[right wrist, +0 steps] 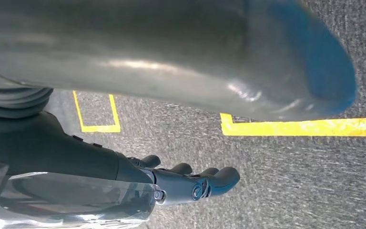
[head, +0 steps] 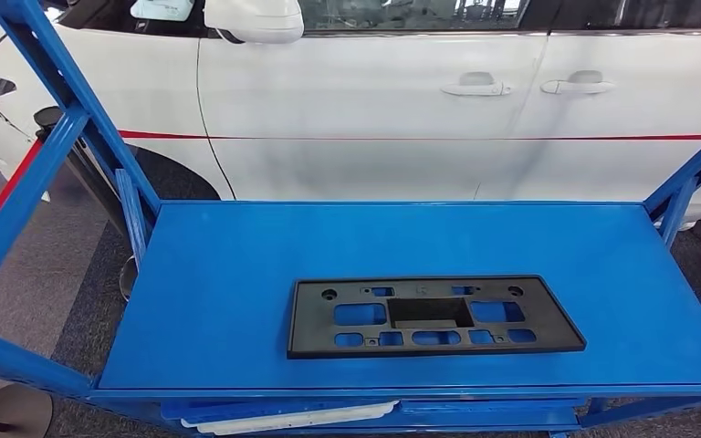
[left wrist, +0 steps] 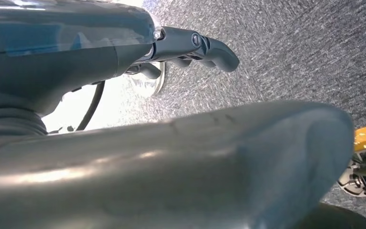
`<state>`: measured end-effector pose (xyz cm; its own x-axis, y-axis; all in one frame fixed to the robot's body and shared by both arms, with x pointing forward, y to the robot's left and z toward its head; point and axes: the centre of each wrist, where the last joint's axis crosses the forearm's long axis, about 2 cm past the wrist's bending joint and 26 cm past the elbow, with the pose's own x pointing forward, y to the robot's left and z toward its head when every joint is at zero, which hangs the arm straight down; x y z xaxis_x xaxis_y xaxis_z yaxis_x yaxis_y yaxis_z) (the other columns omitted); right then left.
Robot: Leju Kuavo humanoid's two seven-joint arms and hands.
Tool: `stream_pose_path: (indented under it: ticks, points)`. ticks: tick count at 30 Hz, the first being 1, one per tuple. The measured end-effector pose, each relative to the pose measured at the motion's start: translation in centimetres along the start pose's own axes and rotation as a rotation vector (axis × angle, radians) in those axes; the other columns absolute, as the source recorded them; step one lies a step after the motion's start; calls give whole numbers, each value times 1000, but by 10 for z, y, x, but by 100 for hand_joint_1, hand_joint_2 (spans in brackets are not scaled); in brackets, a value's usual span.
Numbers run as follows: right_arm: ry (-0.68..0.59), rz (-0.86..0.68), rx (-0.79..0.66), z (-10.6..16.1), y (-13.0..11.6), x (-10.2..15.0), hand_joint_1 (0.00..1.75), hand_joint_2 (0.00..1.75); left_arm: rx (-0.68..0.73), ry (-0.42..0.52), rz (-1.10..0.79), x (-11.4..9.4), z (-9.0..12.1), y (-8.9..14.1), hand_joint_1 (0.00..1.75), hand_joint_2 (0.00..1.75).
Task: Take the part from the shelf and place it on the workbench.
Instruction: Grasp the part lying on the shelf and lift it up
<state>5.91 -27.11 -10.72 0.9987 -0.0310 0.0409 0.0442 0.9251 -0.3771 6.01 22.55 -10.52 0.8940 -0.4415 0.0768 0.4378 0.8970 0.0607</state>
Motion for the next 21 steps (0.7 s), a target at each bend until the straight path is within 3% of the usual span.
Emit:
stream_pose_path:
  ticks: [21]
  points:
    - [-25, -8, -14, 0, -1, 4, 0, 0, 3, -4, 2, 2, 0, 0, 0, 0]
